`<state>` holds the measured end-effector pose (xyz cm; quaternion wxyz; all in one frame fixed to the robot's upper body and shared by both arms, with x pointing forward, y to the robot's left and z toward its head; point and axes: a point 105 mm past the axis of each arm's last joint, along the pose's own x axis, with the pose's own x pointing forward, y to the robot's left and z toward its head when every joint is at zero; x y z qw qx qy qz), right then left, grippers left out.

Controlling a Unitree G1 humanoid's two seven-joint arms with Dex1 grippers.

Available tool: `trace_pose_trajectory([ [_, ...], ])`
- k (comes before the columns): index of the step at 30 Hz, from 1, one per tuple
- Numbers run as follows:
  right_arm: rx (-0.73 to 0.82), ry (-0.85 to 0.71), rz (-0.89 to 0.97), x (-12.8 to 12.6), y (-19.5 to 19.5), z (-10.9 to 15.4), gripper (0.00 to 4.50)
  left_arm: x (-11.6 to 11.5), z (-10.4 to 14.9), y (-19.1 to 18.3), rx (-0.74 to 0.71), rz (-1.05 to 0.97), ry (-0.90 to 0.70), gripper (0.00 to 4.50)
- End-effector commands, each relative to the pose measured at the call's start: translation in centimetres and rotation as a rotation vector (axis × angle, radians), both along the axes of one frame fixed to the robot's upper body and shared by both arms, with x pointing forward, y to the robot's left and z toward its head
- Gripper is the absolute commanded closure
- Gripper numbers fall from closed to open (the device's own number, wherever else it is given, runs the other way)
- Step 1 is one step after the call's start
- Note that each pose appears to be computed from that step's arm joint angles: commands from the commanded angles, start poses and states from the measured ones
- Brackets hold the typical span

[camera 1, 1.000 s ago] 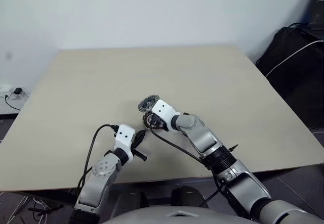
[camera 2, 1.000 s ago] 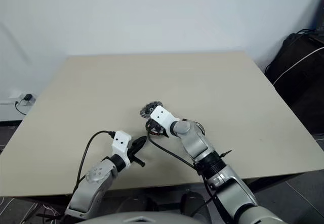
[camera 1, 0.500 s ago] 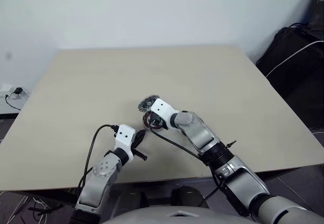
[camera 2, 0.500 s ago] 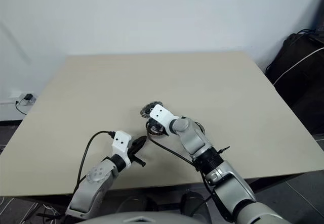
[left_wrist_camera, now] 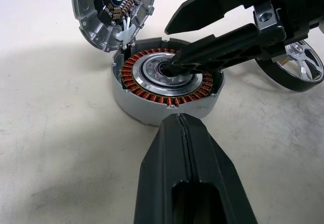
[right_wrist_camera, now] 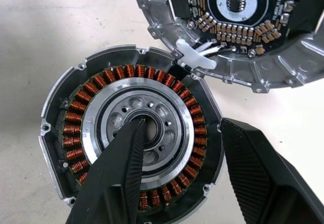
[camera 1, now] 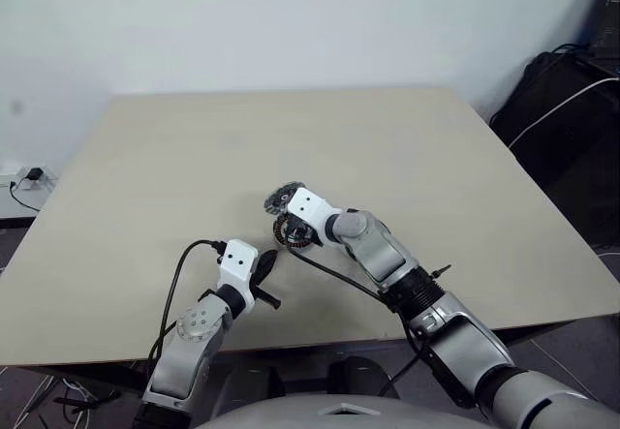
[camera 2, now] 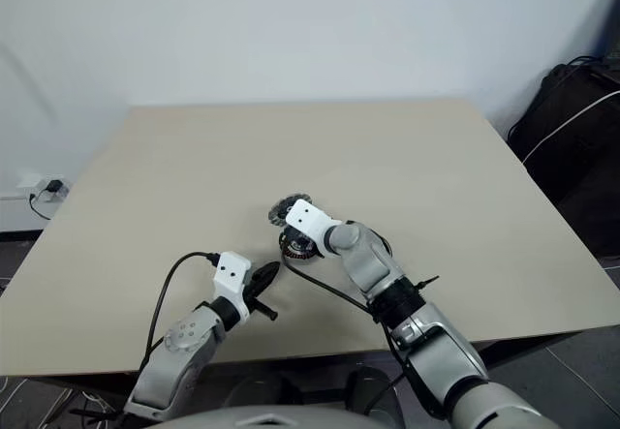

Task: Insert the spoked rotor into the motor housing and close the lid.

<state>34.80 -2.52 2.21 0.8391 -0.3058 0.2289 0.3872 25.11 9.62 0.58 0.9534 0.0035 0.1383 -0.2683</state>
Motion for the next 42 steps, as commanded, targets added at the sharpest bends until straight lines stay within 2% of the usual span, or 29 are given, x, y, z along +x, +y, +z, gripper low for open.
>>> trace_pose_trajectory([
  [1,-0.006,-0.028,0.036,0.1,0.6,0.7,2.00,0.3,1.4,-0.2,-0.016,-0.005,-0.057,4.50],
  [4,-0.007,-0.027,0.043,0.0,0.8,0.7,2.63,0.4,1.4,-0.2,-0.016,-0.002,-0.057,4.50],
  [9,-0.008,-0.025,0.050,0.0,0.8,0.7,4.28,0.5,1.4,-0.2,-0.017,-0.001,-0.058,4.50],
  [10,-0.009,-0.024,0.050,0.0,0.8,0.7,4.47,0.5,1.4,-0.2,-0.018,-0.001,-0.059,4.50],
  [20,0.010,-0.024,0.045,-0.1,0.8,0.9,4.47,0.6,1.5,-0.3,-0.018,-0.006,-0.061,4.50],
  [27,0.129,-0.016,0.003,0.2,1.2,2.7,4.47,0.6,1.5,-0.3,-0.016,-0.010,-0.061,4.50],
  [33,0.162,-0.002,0.002,0.0,1.1,3.6,4.47,0.6,1.4,-0.3,-0.012,-0.016,-0.059,4.50],
  [42,0.138,0.052,-0.002,-0.3,0.6,2.9,4.47,0.6,1.4,-0.3,-0.010,-0.022,-0.062,4.50],
])
